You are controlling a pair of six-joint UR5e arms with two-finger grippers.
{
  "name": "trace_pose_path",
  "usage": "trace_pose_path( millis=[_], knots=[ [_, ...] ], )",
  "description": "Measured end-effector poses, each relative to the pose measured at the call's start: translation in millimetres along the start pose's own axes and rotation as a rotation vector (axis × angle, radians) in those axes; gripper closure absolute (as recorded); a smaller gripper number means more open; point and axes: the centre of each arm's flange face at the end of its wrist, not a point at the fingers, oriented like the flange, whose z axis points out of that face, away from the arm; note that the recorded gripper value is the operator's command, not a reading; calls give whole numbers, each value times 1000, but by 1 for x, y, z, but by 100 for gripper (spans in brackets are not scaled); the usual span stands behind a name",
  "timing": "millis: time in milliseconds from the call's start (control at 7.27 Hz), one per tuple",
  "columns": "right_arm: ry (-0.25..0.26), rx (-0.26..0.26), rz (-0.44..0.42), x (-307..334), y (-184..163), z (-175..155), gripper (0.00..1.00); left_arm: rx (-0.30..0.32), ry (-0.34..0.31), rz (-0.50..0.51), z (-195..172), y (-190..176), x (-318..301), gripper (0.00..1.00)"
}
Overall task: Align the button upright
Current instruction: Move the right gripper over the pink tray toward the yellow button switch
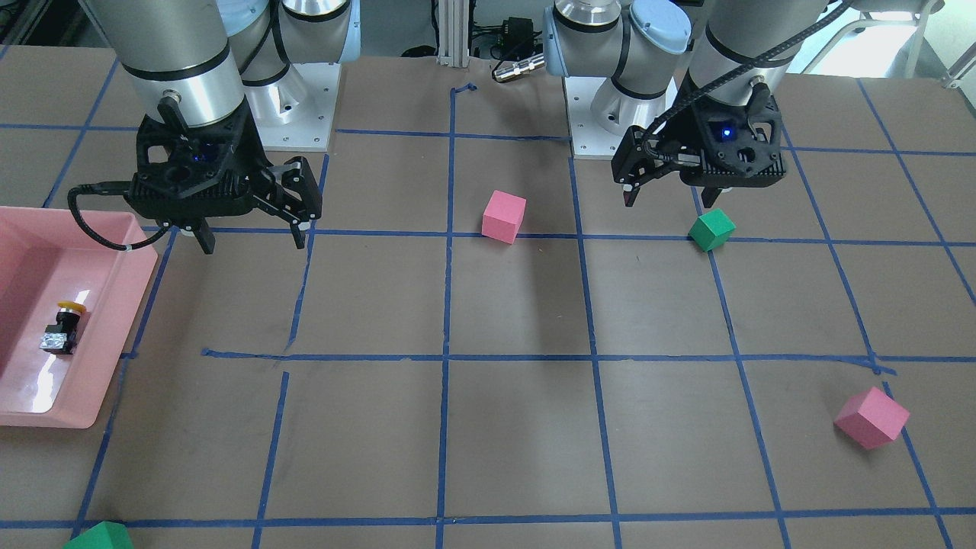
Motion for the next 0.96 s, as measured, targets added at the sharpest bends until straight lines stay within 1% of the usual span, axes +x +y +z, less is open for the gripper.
trace_pose_path(
  millis=[413,688,963],
  knots=[
    [-1,13,-1,2,0,-2,0,-4,0,-1,1,1,0,0],
    [-6,50,-3,2,-4,-7,0,-6,0,-4,2,2,0,0],
    [-3,52,0,1,-4,-7,0,-10,0,-5,2,3,0,0]
  ],
)
